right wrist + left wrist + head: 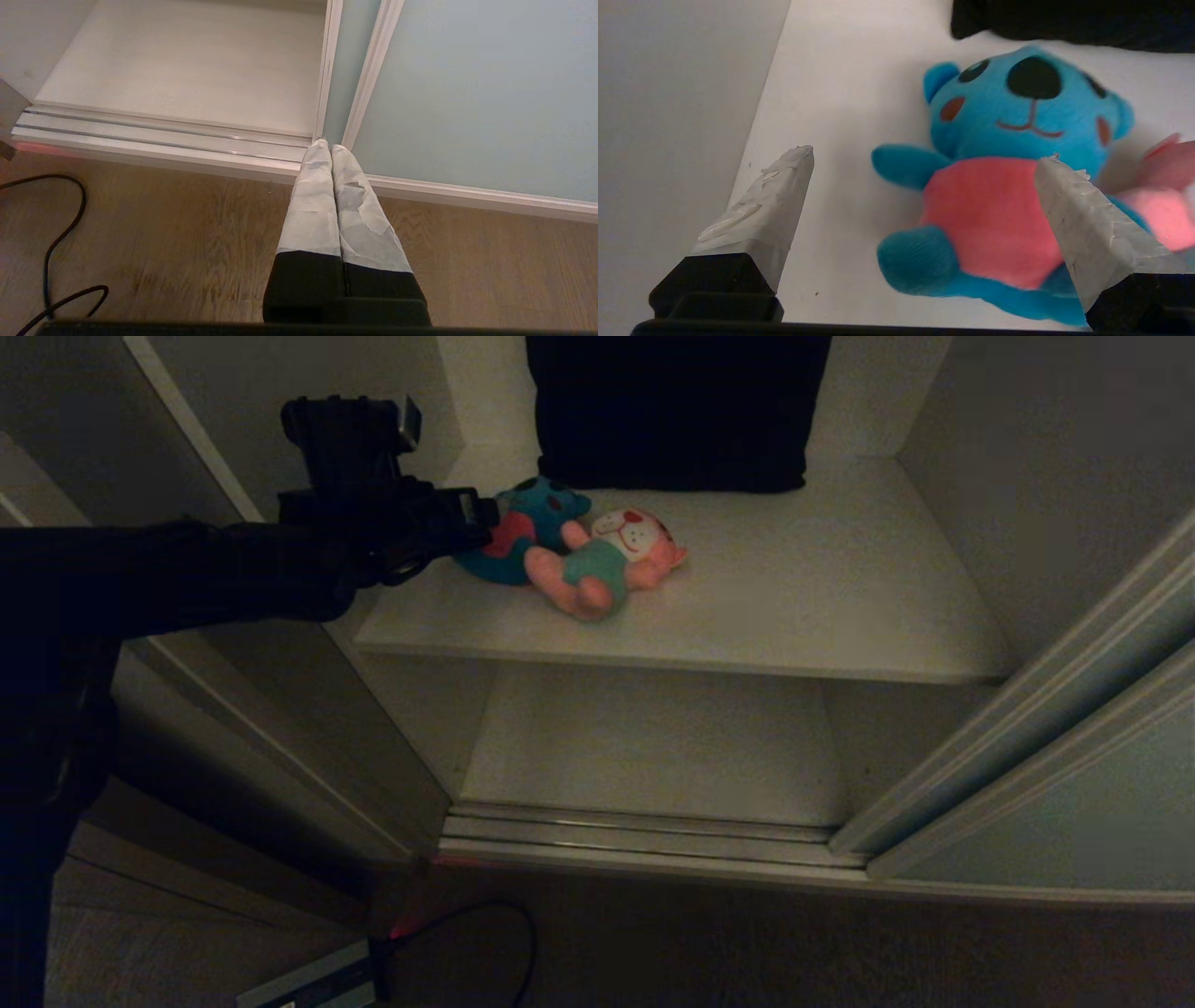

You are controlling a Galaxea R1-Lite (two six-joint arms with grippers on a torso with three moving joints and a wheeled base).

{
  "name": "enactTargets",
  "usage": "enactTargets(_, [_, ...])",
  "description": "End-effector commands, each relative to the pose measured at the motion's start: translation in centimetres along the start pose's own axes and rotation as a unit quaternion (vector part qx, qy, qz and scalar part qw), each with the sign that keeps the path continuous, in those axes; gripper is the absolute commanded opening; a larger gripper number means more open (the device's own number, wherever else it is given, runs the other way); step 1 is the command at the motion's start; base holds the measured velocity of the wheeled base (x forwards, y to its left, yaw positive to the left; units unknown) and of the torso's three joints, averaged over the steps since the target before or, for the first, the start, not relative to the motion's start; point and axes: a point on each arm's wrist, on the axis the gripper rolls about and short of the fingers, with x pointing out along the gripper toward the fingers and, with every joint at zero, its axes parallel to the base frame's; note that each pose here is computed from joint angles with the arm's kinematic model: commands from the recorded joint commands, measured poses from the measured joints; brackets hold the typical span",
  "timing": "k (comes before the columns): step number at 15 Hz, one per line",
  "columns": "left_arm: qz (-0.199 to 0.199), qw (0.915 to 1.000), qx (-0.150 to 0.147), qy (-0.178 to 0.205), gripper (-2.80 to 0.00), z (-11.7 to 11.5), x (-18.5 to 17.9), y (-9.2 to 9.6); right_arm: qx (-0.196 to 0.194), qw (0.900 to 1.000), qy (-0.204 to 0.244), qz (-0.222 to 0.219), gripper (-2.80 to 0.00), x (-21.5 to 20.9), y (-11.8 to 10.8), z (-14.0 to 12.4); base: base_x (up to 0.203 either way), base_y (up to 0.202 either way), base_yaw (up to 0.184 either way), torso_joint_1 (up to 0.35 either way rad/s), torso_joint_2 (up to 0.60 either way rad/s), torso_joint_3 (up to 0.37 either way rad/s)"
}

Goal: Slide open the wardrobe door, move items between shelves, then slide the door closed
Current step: Place the blue doll on the lower shelf

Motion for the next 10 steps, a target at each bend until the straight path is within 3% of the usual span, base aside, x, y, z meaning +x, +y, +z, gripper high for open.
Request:
enactTargets(1, [0.002, 0.9998, -0.004, 0.021, 0.0, -2.1, 1.1, 0.0, 0.0, 1.0, 0.002, 0.0, -2.8, 0.0, 0.0, -0.1, 0.0, 0.0, 0.0, 0.0, 0.0, 0.0])
enactTargets(6, [-0.015, 0.9959, -0.087, 0.019, 0.0, -3.7, 2.2, -0.1, 0.0, 1.0, 0.002, 0.0, -2.8, 0.0, 0.0, -0.1, 0.0, 0.0, 0.0, 0.0, 0.0, 0.0])
enactTargets(10, [-0.02, 0.9954, -0.091, 0.024, 0.0, -4.2, 2.4, -0.1, 0.0, 1.0, 0.002, 0.0, -2.8, 0.0, 0.0, -0.1, 0.0, 0.0, 0.0, 0.0, 0.0, 0.0])
